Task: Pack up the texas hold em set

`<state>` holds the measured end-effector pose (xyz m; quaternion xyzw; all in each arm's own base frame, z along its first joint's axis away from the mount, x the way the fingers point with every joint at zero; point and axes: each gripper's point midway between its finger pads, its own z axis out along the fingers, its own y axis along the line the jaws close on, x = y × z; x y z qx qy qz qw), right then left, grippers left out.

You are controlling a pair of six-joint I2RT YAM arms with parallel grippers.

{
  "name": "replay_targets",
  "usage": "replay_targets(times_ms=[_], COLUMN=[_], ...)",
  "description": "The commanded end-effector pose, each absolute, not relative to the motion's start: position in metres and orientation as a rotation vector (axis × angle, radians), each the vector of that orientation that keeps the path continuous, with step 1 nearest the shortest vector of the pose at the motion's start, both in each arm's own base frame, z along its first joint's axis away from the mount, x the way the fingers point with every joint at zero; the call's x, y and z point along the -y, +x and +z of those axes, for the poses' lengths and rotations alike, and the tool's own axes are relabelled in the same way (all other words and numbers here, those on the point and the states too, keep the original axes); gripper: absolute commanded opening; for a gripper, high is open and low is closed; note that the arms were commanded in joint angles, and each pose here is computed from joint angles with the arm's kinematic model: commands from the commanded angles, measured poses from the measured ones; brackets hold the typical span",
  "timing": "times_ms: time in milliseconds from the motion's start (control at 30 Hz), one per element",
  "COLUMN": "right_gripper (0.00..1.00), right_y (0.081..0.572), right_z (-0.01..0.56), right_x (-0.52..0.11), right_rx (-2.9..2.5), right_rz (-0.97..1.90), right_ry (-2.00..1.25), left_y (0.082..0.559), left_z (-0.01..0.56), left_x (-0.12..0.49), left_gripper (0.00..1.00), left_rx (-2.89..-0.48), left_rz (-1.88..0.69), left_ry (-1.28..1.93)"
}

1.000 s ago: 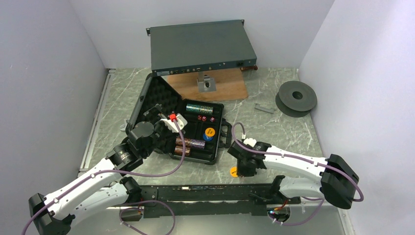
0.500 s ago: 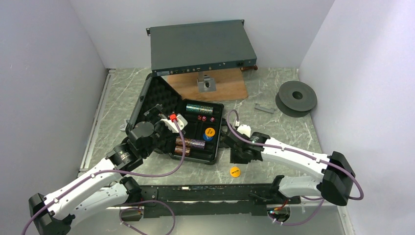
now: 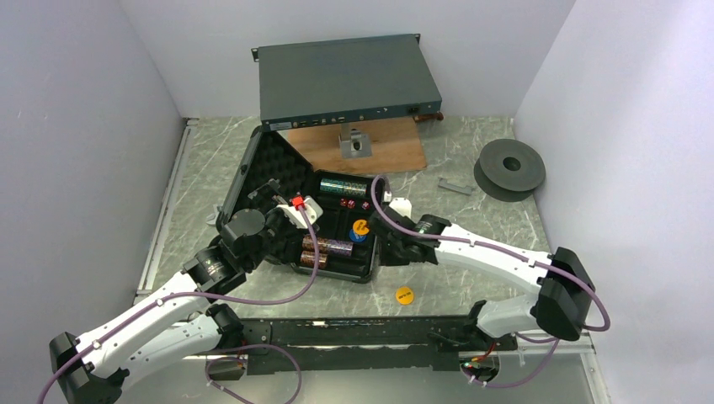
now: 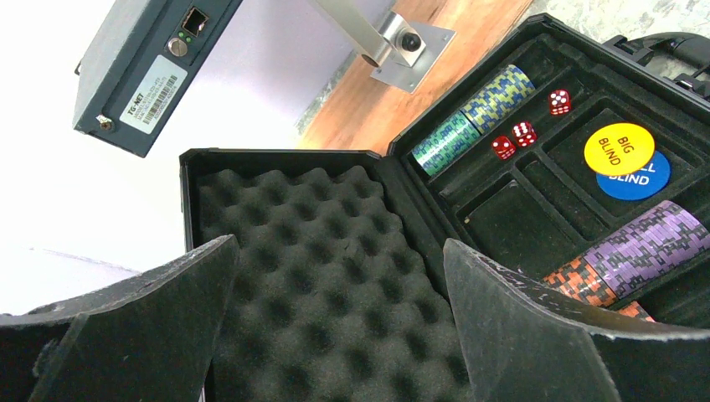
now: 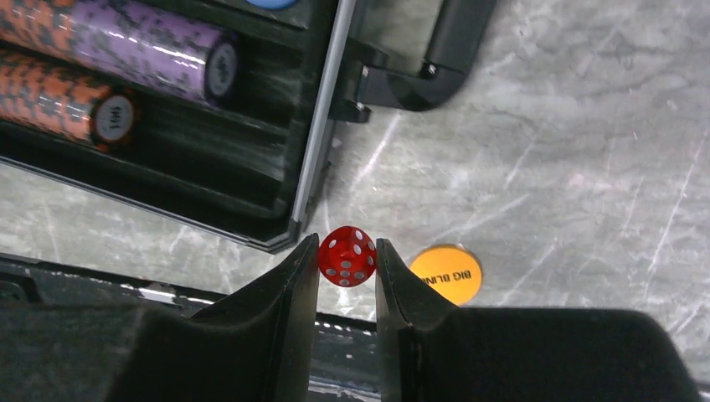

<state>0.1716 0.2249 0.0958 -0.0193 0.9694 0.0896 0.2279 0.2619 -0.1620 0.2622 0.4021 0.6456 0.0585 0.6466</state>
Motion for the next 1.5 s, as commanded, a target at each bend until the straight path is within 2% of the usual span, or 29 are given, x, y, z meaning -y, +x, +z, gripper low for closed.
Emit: replay_targets(times_ms=[0,400,800,1467], right_gripper=[0.0,0.0,0.0,0.0], right_y=[0.2,0.275,0.321,0.373], right_z=[0.125,0.164,0.182,0.145], right_x=[-0.248,-0.278,-0.304,-0.296], right_rx=[-2.54,-2.359,-2.333,-2.395], right_rz=[0.306,0.27,0.328,0.272], right_ry=[-0.093,-0.134,-0.113,-0.108], left_y=[0.26,0.258,0.257,0.258], left_z=[0.276,0.277,0.276,0.274], left_x=[0.164,0.164,0.166,0.165], left_gripper=[0.99,0.99,0.99,0.99], left_rx=[-1.433,-1.428,-1.423,-1.419], left_rz=[0.114,0.106,0.1,0.111], left_ry=[0.905,0.906,0.921,0.926])
